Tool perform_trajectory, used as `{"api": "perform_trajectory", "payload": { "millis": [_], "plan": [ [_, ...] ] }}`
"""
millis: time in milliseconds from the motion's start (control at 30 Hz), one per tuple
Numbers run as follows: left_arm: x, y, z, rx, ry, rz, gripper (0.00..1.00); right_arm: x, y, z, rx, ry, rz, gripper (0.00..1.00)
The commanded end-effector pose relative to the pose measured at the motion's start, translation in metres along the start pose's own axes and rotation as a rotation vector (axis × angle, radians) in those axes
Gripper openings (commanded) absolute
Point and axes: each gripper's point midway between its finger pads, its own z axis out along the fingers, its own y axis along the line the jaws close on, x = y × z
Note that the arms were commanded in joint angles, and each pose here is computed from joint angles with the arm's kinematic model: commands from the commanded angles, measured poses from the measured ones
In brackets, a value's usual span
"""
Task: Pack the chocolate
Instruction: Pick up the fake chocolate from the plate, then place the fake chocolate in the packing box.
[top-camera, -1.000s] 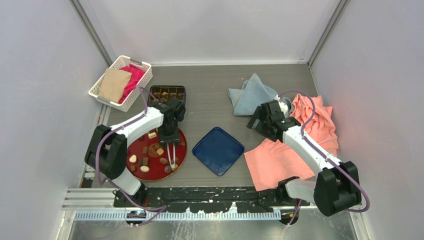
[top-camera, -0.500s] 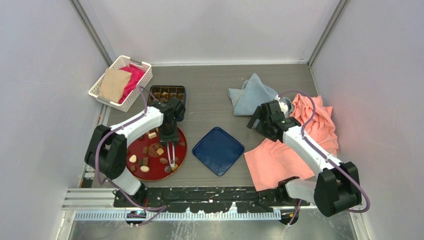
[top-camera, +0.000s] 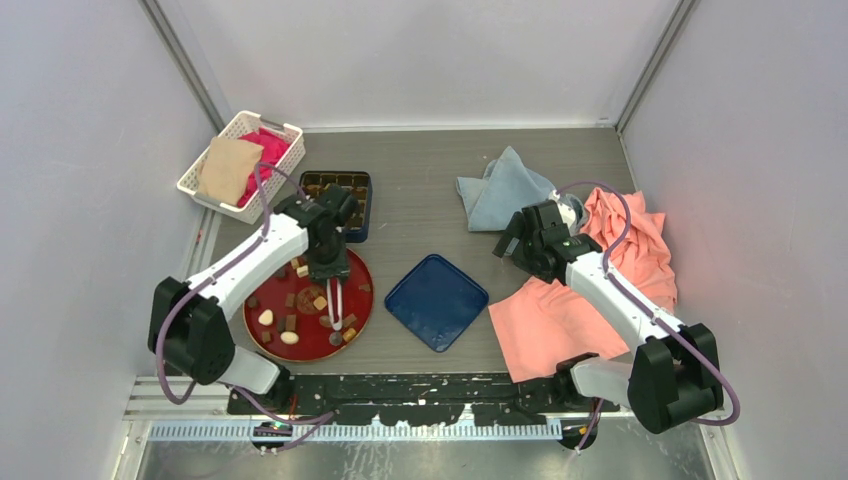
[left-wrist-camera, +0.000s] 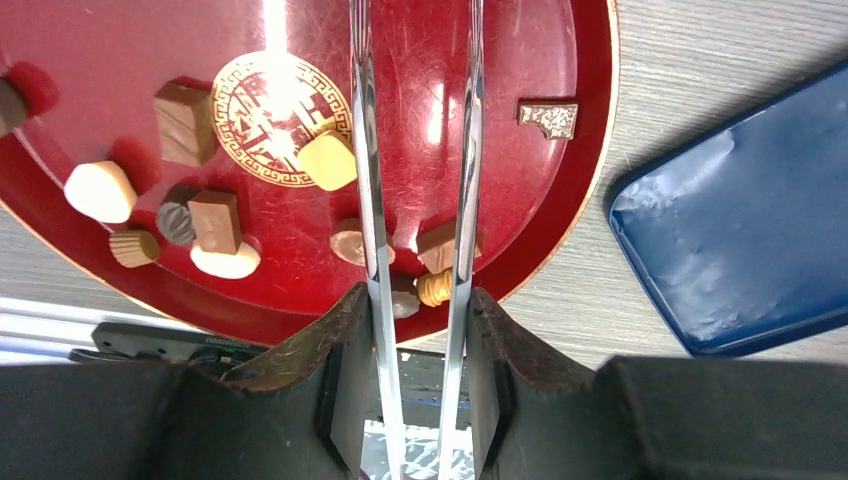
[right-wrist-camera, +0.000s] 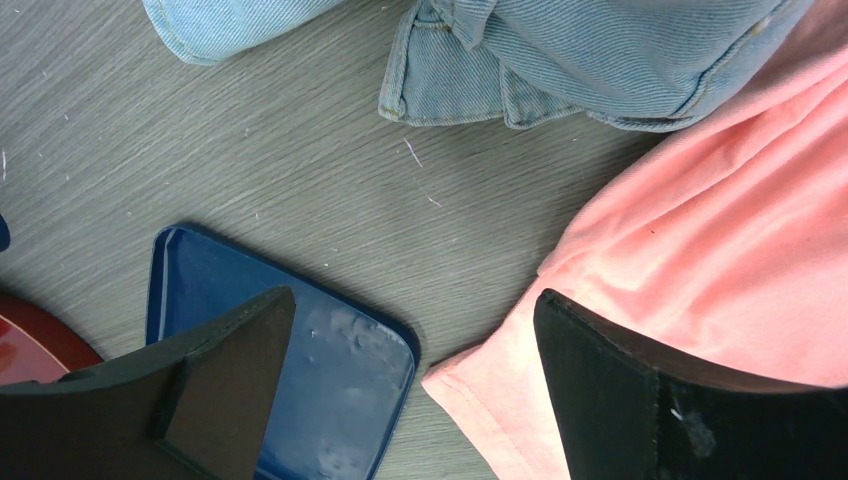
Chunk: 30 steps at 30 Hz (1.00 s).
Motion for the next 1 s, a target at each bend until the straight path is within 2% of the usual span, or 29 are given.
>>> {"api": "perform_trajectory", "payload": {
  "millis": [0, 233, 400, 533, 800, 967],
  "plan": [
    [-0.020, 0.010, -0.039, 0.012, -0.103, 0.011, 0.00, -0.015, 0.015, -0.008, -0.051, -0.052, 0.015, 0.95],
    [-0.081, 0.013, -0.082, 0.121, -0.217, 0.010, 0.00, -0.015, 0.014, -0.008, -0.053, -0.056, 0.018, 0.95],
    [-0.130, 0.002, -0.092, 0.166, -0.268, 0.046, 0.00, -0.016, 0.013, -0.012, -0.054, -0.060, 0.014, 0.95],
    [-0.159, -0.010, -0.083, 0.242, -0.247, 0.081, 0.00, -0.018, 0.009, -0.019, -0.042, -0.080, 0.015, 0.95],
    [-0.193, -0.019, -0.053, 0.275, -0.177, 0.152, 0.00, -0.026, 0.002, -0.034, -0.032, -0.127, 0.021, 0.95],
    [-0.210, -0.017, -0.031, 0.306, -0.151, 0.138, 0.00, -0.028, -0.002, -0.039, -0.012, -0.144, 0.027, 0.95]
  ]
}}
